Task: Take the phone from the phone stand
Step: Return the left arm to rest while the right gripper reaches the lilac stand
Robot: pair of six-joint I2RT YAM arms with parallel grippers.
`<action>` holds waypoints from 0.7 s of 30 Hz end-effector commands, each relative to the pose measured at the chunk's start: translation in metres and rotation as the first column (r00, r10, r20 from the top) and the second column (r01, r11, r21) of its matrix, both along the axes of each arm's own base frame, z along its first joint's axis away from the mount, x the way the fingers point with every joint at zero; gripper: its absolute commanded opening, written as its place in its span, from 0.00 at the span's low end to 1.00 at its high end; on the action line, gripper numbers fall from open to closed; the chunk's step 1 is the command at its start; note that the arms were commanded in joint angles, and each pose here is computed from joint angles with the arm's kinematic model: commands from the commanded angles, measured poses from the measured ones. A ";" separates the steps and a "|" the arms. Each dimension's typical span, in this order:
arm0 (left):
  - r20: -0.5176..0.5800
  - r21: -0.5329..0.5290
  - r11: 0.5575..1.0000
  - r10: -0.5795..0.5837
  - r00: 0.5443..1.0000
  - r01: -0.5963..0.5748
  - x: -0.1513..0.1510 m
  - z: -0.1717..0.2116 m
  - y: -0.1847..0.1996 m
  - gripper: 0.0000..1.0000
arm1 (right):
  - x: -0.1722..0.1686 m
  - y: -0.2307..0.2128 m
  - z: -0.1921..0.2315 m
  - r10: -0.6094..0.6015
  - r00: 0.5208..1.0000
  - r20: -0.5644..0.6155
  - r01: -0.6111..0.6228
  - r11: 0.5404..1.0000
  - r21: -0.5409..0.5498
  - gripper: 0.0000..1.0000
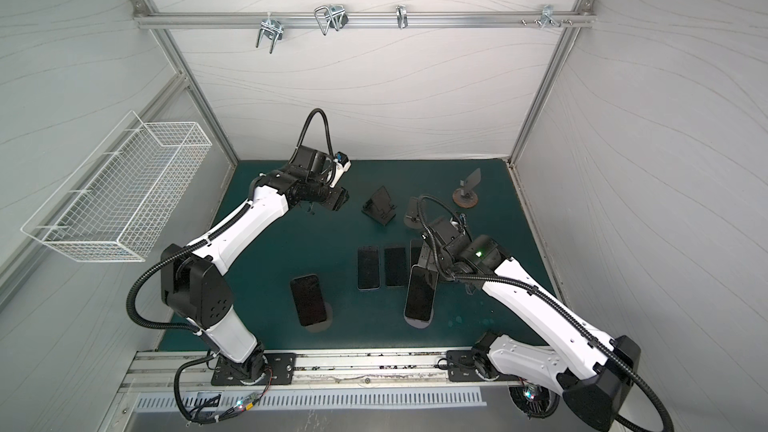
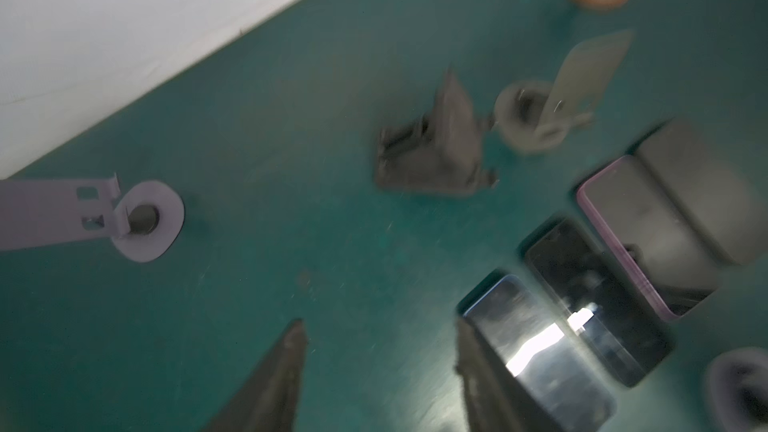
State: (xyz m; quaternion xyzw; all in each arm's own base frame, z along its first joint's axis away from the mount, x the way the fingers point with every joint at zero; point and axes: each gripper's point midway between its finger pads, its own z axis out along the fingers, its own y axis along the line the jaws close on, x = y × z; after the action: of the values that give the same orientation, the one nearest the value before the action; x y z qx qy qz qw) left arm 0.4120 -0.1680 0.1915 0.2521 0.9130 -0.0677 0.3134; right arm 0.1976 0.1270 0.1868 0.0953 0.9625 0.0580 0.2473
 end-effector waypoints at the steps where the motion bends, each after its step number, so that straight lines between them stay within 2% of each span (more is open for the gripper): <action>1: 0.077 -0.046 0.994 0.102 0.992 -0.099 0.013 0.013 0.043 0.68 | -0.023 0.004 -0.003 -0.011 0.997 -0.072 0.014 0.999 0.037 0.99; 5: 0.019 -0.086 0.970 0.229 0.973 -0.227 0.002 -0.015 0.093 0.82 | -0.029 0.016 -0.003 0.028 0.996 -0.082 -0.024 0.998 0.052 0.99; 8: 0.020 -0.066 0.965 0.257 0.966 -0.255 -0.012 -0.034 0.117 0.89 | -0.031 0.021 -0.004 0.051 0.995 -0.088 -0.047 0.998 0.048 0.99; 13: 0.040 -0.024 0.965 0.262 0.964 -0.261 -0.038 -0.058 0.135 0.95 | -0.034 0.028 -0.017 0.091 0.988 -0.127 -0.089 0.996 0.024 0.99; 16: 0.066 -0.054 0.968 0.246 0.967 -0.243 -0.053 -0.065 0.138 0.98 | -0.036 0.030 -0.022 0.089 0.984 -0.152 -0.093 0.996 -0.016 0.99; 21: -0.010 -0.141 0.930 0.343 0.939 -0.340 -0.061 -0.078 0.168 1.00 | -0.035 0.040 -0.035 0.089 0.980 -0.176 -0.094 0.995 -0.019 0.99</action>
State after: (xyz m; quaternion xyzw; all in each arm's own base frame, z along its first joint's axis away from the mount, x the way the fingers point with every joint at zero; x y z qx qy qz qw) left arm 0.3367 -0.0102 0.0984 0.0814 0.9488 -0.0550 0.3002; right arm 0.1666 0.1662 0.1566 0.0436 0.9832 0.0516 0.1698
